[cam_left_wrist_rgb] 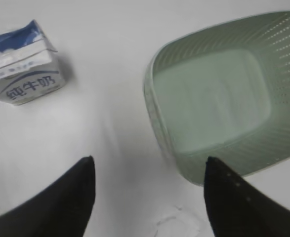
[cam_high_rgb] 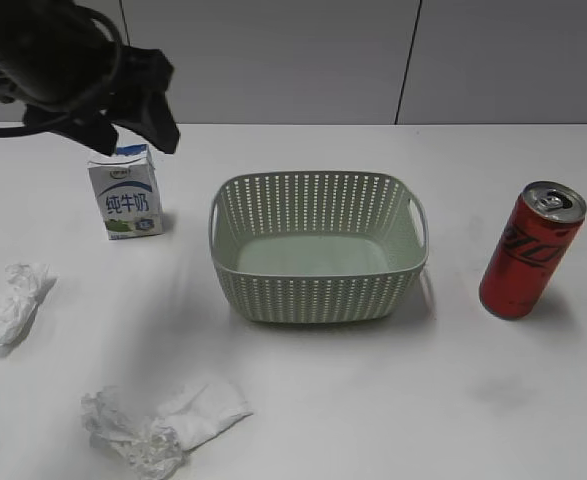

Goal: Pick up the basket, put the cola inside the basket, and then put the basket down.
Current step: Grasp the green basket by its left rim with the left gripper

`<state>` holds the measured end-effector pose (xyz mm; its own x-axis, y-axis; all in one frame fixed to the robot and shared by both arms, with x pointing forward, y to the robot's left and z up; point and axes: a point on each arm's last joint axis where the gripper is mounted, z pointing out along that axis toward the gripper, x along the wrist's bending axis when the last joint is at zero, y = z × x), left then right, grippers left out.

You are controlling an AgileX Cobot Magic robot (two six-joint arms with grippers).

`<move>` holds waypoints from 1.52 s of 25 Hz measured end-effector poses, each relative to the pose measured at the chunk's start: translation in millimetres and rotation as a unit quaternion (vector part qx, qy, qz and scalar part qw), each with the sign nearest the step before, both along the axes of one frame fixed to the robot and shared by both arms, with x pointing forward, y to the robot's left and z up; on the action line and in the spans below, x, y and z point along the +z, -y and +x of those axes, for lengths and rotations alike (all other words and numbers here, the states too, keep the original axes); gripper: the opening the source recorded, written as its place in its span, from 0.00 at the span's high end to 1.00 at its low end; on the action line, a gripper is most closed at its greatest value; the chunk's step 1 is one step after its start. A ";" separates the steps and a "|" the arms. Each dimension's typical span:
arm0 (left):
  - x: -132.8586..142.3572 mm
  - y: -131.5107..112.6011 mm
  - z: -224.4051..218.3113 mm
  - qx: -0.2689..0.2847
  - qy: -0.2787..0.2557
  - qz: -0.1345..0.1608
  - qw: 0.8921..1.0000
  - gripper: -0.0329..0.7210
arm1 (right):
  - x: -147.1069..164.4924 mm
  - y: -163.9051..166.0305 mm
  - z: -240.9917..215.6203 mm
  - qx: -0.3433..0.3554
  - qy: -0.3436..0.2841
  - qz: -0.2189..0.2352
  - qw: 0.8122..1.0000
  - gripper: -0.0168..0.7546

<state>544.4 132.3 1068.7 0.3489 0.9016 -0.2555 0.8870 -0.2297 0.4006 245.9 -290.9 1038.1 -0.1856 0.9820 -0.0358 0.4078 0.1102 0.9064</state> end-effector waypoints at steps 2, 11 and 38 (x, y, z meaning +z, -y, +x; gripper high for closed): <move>-5.1 18.3 6.8 -0.004 -0.014 0.015 1.000 0.26 | 0.0 0.0 0.0 0.000 0.000 0.000 1.000 0.22; -52.7 57.2 35.9 0.023 -0.104 0.082 0.991 0.26 | 0.0 0.0 0.0 0.000 0.000 0.000 1.000 0.22; -127.4 72.0 53.4 0.060 -0.164 0.091 0.980 0.91 | 0.0 0.0 0.0 0.000 0.000 0.000 1.000 0.22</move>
